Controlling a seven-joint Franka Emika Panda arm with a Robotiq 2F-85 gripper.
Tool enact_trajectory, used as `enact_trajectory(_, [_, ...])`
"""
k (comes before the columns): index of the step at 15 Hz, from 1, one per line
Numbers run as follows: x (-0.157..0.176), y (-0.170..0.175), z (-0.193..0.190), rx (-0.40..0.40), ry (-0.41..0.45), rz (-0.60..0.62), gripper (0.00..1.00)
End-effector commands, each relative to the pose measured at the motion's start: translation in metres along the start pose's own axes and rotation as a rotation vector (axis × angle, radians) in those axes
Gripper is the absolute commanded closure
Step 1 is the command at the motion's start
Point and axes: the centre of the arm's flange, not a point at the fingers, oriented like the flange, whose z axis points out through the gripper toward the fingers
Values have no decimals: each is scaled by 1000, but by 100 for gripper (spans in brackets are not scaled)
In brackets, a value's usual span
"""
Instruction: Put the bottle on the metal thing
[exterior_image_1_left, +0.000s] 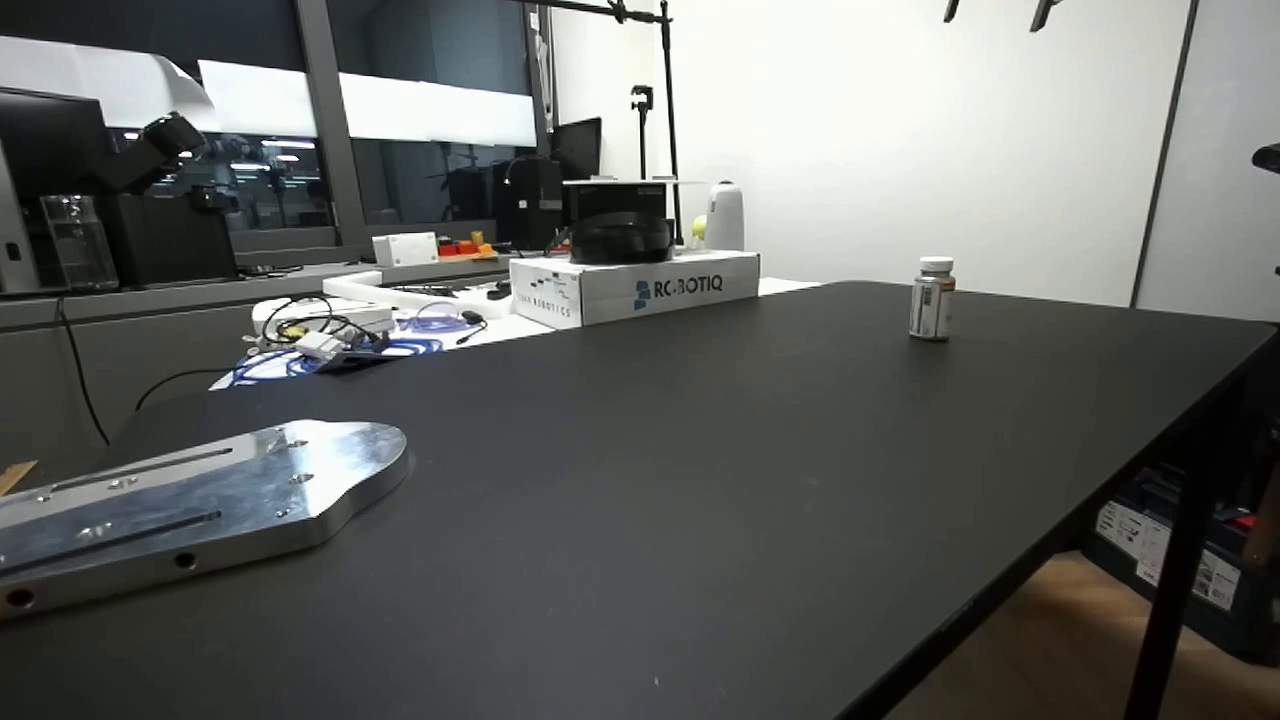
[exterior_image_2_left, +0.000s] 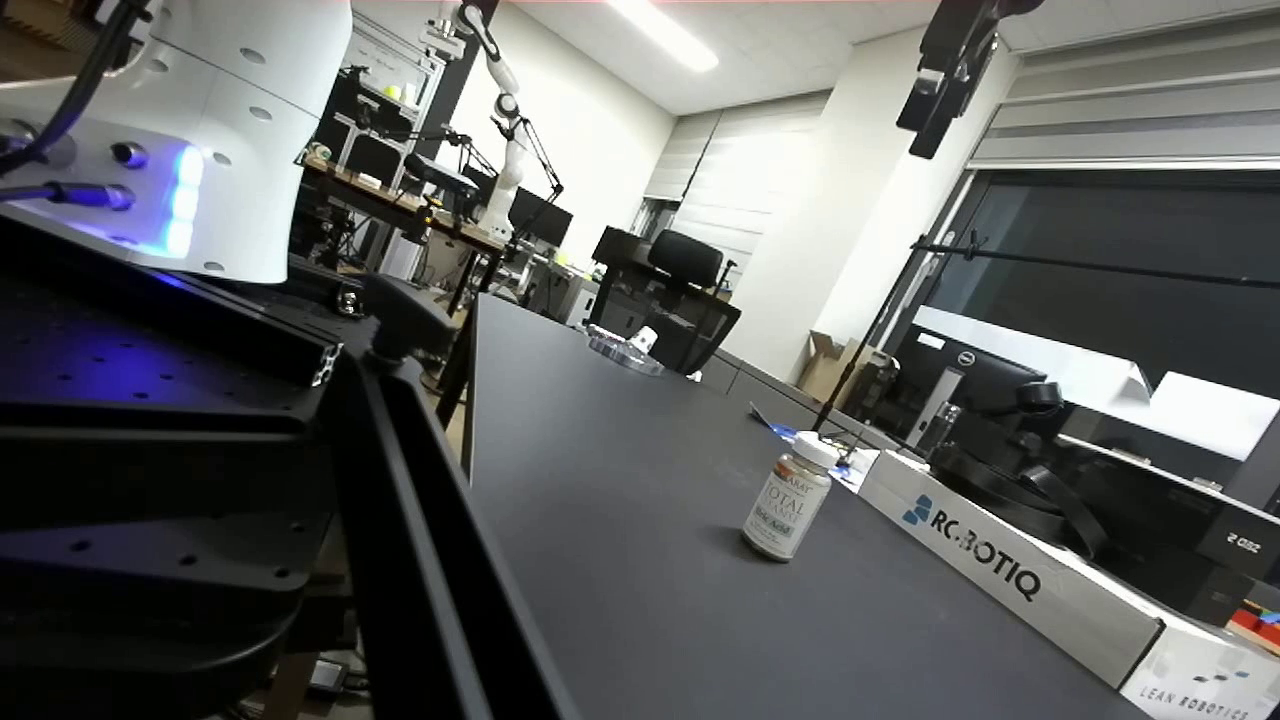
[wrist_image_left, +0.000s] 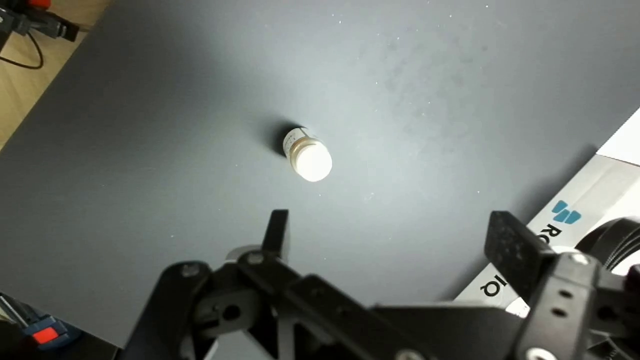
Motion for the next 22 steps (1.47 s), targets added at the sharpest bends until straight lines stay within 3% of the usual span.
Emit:
enact_trajectory(1, [1, -4, 6, 13, 38, -2, 0])
enact_trajectory(5, [9, -31, 40, 33, 104, -23, 0])
enact_trajectory(9, [17, -48, 103, -39, 102, -24, 0])
enact_trajectory(16, [57, -22, 181, -284, 127, 64, 0])
enact_trajectory(22, [67, 1, 214, -281, 72, 88, 0])
